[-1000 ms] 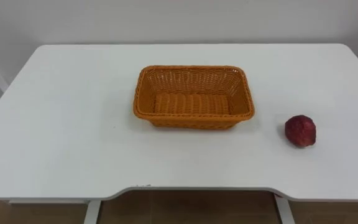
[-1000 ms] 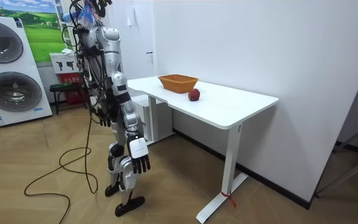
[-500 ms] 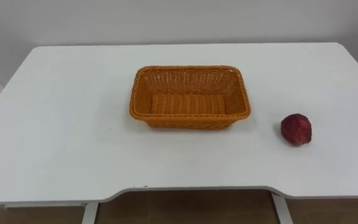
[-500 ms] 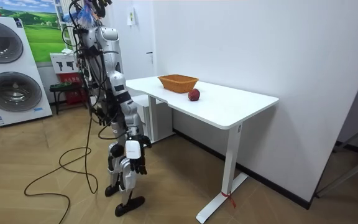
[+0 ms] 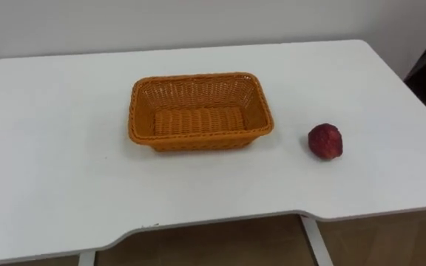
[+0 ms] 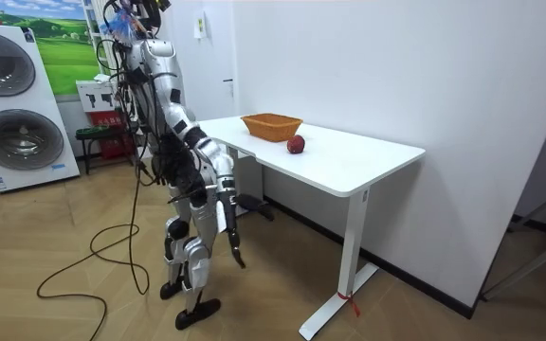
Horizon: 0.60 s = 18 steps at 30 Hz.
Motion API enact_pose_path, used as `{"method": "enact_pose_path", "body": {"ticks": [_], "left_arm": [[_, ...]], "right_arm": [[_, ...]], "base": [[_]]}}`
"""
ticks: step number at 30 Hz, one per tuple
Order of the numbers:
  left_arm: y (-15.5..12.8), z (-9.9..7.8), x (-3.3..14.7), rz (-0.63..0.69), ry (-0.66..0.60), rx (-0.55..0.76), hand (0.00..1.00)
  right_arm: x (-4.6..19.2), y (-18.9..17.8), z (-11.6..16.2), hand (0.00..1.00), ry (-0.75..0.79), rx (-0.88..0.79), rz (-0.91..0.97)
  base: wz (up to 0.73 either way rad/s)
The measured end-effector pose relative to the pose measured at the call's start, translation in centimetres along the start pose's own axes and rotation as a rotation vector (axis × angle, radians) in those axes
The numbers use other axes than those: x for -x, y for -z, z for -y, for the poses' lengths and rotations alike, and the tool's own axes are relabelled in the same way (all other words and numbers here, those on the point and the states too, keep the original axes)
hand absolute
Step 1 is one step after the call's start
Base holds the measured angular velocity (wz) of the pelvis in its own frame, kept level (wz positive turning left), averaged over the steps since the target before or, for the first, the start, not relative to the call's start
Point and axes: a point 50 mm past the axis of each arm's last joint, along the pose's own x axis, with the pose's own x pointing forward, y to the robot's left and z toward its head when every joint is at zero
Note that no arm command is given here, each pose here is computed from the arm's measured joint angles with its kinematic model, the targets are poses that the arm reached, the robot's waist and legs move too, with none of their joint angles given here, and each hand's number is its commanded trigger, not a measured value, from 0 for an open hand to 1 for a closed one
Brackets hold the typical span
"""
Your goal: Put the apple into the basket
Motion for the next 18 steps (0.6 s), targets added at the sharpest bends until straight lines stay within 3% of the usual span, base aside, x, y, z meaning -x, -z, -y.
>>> {"method": "enact_pose_path", "body": {"ticks": [9, 18], "left_arm": [[-0.7, -0.1, 0.0, 0.044, -0.004, -0.012, 0.0], [-1.8, 0.6, 0.1, 0.087, 0.033, -0.067, 0.0]], "right_arm": [[6.6, -6.0, -6.8, 0.0, -0.208, 0.03, 0.464], [11.9, -5.4, -11.4, 0.0, -0.482, 0.185, 0.696]], "base": [[0.01], [-0.02]]}}
